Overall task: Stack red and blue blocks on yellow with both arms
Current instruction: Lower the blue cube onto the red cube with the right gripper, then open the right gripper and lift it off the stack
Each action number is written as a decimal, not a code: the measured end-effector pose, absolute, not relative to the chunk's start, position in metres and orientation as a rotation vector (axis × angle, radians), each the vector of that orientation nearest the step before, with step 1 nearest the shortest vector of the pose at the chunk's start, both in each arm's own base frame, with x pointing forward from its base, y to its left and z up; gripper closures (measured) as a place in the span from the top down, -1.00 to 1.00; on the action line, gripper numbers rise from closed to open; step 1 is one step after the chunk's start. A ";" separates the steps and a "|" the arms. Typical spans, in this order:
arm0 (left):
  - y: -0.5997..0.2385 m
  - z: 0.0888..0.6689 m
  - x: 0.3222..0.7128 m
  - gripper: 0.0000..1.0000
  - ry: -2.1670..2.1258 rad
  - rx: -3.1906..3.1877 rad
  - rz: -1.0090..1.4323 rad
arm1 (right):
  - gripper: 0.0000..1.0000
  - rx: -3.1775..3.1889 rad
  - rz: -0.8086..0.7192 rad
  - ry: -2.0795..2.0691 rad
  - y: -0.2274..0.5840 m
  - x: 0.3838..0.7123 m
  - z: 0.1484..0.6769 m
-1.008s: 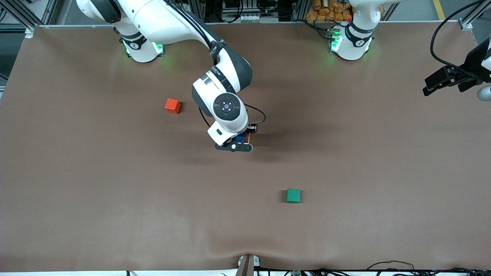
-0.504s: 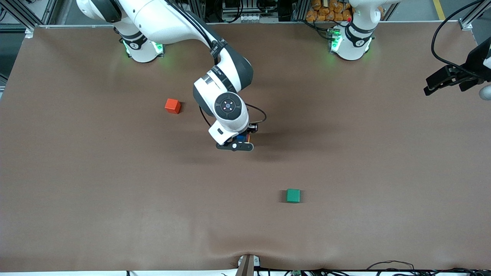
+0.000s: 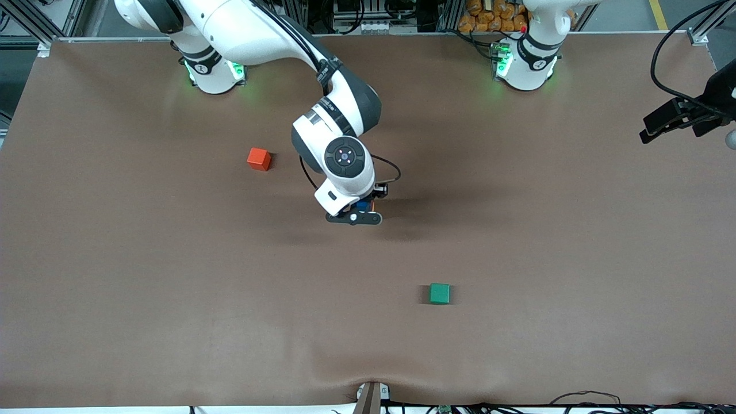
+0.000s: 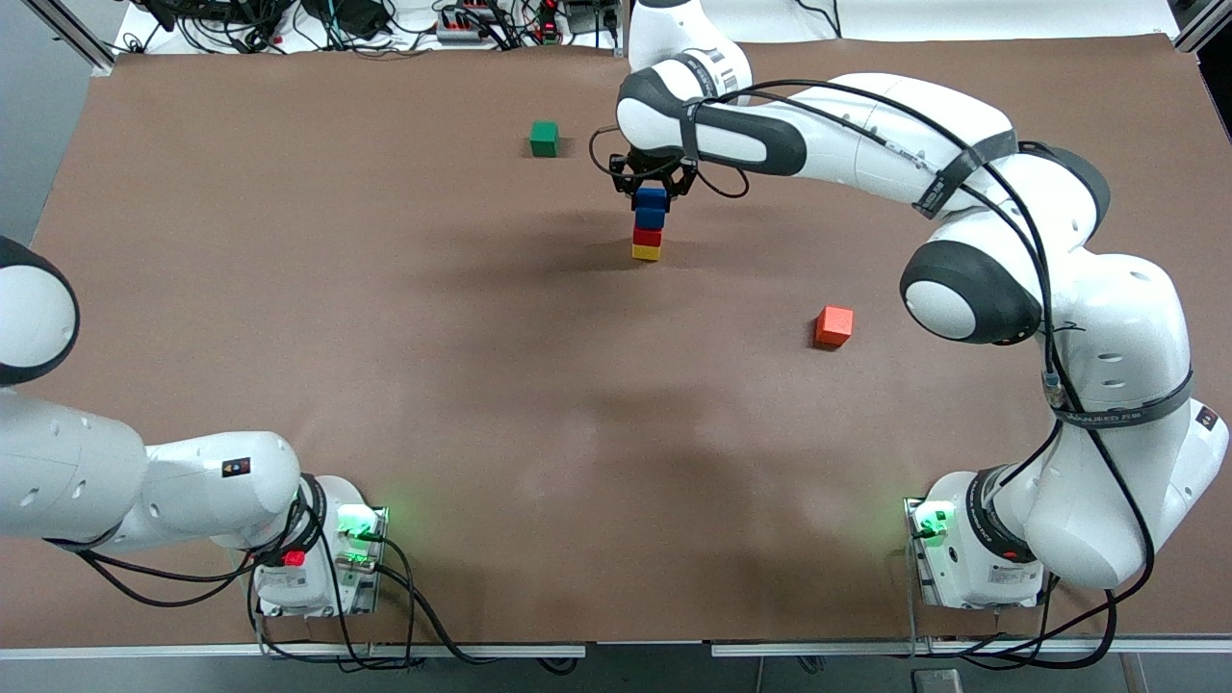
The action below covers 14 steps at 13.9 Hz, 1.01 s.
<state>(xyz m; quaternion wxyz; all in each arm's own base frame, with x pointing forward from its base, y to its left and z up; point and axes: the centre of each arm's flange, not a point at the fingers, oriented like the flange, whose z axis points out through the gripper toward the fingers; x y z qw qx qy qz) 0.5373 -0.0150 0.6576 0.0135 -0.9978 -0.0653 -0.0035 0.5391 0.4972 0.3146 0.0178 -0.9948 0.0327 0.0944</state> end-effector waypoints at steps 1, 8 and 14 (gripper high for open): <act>-0.015 0.658 0.537 1.00 -0.203 -3.108 -0.011 | 0.10 -3.092 0.291 0.099 0.497 0.539 0.315; -0.015 0.658 0.537 1.00 -0.203 -3.108 -0.012 | 0.18 -3.097 0.291 0.098 0.497 0.539 0.314; -0.015 0.658 0.537 1.00 -0.199 -3.108 -0.012 | 1.00 -3.098 0.287 0.104 0.496 0.540 0.314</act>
